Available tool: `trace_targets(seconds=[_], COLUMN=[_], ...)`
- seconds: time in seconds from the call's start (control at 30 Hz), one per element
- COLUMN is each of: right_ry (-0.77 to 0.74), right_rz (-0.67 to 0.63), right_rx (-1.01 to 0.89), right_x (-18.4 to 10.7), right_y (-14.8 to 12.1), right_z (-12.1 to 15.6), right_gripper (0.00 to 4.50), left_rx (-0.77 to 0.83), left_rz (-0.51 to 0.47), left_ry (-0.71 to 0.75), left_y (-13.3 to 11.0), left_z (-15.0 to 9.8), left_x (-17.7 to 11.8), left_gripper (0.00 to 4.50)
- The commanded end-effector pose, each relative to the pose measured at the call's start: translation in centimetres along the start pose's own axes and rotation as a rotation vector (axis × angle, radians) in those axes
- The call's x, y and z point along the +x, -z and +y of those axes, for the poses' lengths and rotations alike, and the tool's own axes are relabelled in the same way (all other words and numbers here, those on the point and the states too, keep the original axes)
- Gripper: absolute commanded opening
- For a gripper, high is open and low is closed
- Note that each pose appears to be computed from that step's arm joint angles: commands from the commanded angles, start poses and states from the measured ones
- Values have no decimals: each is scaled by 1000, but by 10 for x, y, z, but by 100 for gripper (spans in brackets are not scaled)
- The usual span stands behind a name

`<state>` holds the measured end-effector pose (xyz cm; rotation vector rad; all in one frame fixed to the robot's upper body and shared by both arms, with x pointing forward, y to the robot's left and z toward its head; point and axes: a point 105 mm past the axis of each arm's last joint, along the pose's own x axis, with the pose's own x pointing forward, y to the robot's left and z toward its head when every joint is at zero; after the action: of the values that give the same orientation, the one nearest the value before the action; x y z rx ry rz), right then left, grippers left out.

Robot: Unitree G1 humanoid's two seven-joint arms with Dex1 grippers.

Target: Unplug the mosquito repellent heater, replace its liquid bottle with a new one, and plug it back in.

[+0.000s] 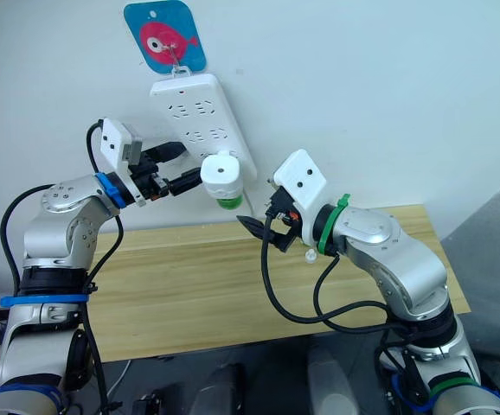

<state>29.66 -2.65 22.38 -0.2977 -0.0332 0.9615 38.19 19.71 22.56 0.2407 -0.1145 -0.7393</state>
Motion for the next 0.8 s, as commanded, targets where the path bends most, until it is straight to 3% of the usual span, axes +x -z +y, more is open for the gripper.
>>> trace_targets(seconds=[0.03, 0.17, 0.23, 0.3, 0.47, 0.67, 0.7, 0.8], right_ry=[-16, -26, -35, -42, -73, -67, -61, -35], right_rz=[-51, -70, -86, -110, -132, -130, -130, -125], right_rx=[-40, -52, -56, -55, -64, -58, -57, -60], right_x=[-4, -5, -5, -6, -2, 8, 10, 15], right_y=[-13, -14, -16, -18, -18, -13, -13, -11], right_z=[6, 9, 12, 13, 20, 24, 24, 22], right_gripper=[450, 450, 450, 413, 247, 22, 1, 1], left_rx=[75, 96, 61, 33, -68, -114, -116, -119], left_rz=[-15, 36, 67, 112, 141, 116, 109, 72], left_ry=[-150, -137, -38, 98, 312, 379, 386, 387], left_y=[-16, -10, -5, -1, -1, 2, 2, -1], left_z=[27, 24, 5, -22, -86, -136, -141, -149], left_x=[-28, -46, -56, -68, -83, -90, -91, -90], left_gripper=[447, 447, 447, 450, 450, 450, 450, 450])
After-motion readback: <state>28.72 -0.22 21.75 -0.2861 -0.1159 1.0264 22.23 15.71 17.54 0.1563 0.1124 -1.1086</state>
